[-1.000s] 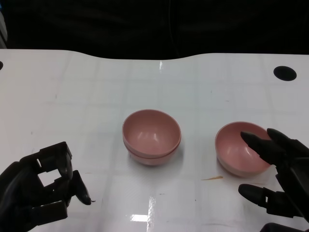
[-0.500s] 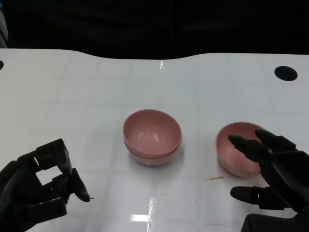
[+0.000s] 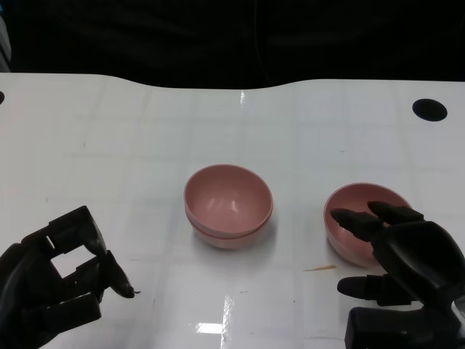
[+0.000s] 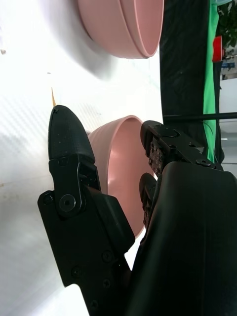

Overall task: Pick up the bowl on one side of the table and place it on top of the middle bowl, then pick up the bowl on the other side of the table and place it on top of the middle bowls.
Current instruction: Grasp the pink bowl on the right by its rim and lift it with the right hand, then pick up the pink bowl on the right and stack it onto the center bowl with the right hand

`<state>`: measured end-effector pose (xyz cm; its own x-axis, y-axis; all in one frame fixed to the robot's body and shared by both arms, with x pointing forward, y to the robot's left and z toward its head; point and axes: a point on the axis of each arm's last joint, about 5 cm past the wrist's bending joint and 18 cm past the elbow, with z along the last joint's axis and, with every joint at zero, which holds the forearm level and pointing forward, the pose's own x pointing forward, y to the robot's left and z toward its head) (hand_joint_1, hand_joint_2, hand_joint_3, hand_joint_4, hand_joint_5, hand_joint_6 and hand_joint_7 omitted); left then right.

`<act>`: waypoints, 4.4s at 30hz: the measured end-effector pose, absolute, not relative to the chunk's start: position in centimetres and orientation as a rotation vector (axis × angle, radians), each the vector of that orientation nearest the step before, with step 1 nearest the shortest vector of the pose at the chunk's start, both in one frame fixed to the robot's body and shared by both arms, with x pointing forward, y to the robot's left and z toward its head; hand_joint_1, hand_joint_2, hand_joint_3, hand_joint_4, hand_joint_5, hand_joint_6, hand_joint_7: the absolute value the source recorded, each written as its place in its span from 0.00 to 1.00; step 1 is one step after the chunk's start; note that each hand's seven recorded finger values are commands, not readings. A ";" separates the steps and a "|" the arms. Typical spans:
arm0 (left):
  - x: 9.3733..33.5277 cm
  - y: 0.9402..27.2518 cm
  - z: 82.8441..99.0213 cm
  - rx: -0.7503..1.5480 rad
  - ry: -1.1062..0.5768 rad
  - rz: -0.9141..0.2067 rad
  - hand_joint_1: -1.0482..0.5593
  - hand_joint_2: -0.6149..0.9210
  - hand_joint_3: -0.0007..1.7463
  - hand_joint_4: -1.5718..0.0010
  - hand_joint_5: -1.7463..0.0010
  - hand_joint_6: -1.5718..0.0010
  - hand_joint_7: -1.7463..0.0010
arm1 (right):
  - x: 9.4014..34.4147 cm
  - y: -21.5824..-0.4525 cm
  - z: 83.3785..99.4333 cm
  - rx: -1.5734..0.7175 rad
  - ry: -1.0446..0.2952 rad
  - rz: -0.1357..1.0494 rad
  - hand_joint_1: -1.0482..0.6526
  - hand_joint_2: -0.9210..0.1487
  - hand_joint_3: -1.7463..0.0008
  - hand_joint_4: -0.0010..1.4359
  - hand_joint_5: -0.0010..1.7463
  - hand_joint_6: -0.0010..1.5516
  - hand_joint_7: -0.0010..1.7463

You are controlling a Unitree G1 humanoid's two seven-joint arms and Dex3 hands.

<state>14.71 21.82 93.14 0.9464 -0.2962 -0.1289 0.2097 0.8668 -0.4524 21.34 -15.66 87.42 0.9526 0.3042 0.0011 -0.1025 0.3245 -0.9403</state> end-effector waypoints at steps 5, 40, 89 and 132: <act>14.7 21.8 93.1 -0.446 0.197 -0.260 0.79 1.00 0.81 0.43 0.00 0.56 0.00 | 22.0 -15.5 87.2 -1.221 -0.199 0.263 0.09 0.00 0.84 0.27 0.03 0.28 0.01; 14.6 21.5 93.1 -0.452 0.188 -0.227 0.79 1.00 0.80 0.45 0.00 0.60 0.00 | 24.0 -15.0 82.7 -1.113 -0.278 0.199 0.52 0.04 0.78 0.61 0.75 0.56 0.63; 14.7 20.6 93.1 -0.411 0.167 -0.214 0.82 1.00 0.78 0.44 0.00 0.59 0.00 | 27.6 -9.9 95.6 -1.039 -0.913 0.522 0.48 0.31 0.52 0.67 1.00 0.47 1.00; 14.2 20.3 93.0 -0.393 0.178 -0.210 0.81 1.00 0.74 0.46 0.00 0.59 0.00 | 28.8 -5.7 90.8 -1.054 -0.746 0.683 0.49 0.25 0.50 0.63 1.00 0.43 1.00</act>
